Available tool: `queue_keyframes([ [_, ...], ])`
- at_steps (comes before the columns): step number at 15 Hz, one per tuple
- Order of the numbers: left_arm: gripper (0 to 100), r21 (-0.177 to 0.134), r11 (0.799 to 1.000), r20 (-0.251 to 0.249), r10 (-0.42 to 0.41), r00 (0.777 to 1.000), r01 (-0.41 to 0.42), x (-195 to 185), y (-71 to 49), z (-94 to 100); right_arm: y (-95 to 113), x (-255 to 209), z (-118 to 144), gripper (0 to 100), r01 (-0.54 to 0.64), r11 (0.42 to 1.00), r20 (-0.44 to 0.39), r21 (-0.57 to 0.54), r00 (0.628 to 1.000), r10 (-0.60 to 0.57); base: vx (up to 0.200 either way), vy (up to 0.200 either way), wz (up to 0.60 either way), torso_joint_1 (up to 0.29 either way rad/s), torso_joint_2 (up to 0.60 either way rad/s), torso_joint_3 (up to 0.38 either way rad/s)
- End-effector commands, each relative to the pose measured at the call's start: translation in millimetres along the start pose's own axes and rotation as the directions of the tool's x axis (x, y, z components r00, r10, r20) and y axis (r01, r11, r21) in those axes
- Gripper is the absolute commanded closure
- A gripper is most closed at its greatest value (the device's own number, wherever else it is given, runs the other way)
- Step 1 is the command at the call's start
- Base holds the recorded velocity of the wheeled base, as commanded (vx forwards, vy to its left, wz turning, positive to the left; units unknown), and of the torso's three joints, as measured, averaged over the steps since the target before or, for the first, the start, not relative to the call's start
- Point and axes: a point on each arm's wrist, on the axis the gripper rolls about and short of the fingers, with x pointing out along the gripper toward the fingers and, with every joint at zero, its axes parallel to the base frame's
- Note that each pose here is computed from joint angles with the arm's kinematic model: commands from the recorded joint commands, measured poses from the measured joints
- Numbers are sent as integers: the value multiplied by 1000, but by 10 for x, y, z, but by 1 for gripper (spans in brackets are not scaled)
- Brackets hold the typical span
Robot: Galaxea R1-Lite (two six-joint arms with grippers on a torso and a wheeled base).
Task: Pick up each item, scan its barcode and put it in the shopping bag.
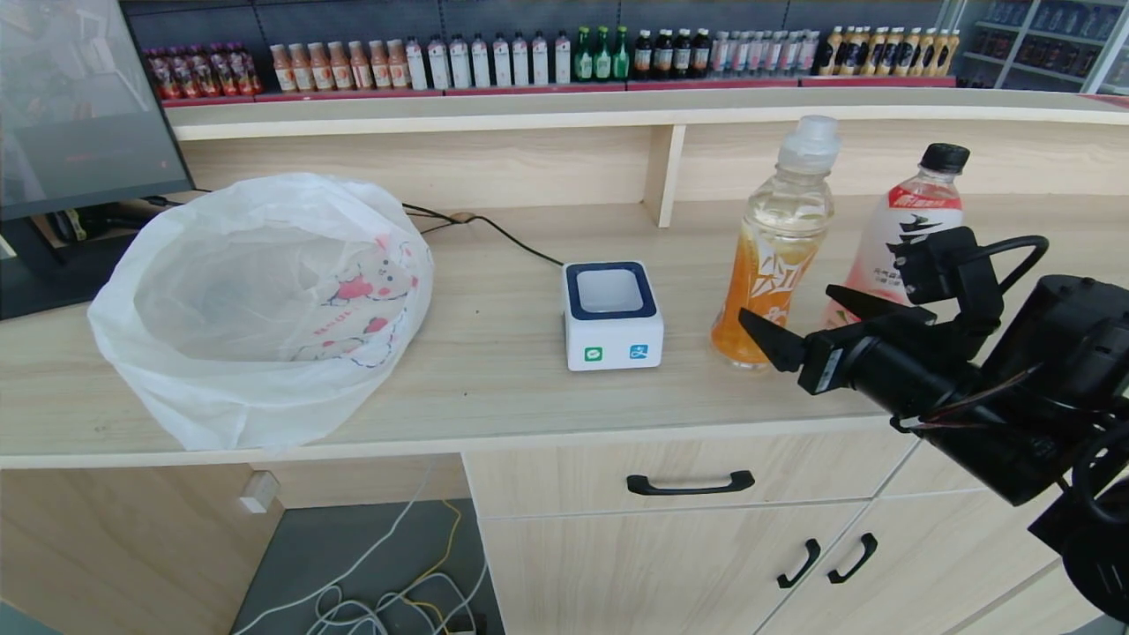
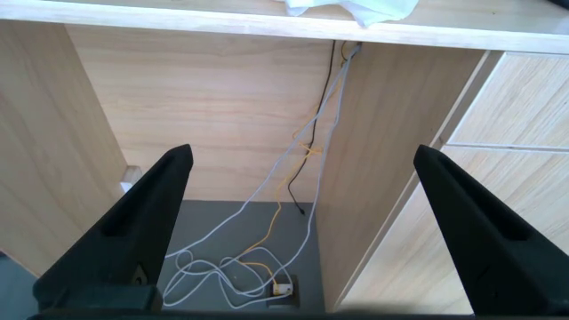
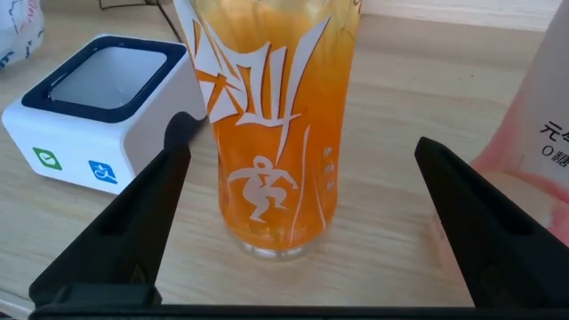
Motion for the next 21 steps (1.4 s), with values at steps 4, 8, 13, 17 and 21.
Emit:
queue_keyframes([
  [4,0,0,1000,0,1,1000,-1,0,0,0,72,155,19,0,-17,1000,34,3,999,17,0,0,0,0,0,0],
  [8,0,0,1000,0,0,1000,0,0,0,0,31,241,28,0,2,1000,45,3,999,-2,0,0,0,0,0,0],
  [13,0,0,1000,0,1,1000,-1,0,0,0,32,403,30,0,6,1000,63,5,998,-7,0,0,0,0,0,0],
  [17,0,0,1000,0,1,1000,-1,0,0,0,27,594,49,0,12,1000,93,7,996,-12,0,0,0,0,0,0],
  [21,0,0,1000,0,1,1000,-1,0,0,0,27,629,11,0,13,1000,90,6,996,-14,0,0,0,0,0,0],
])
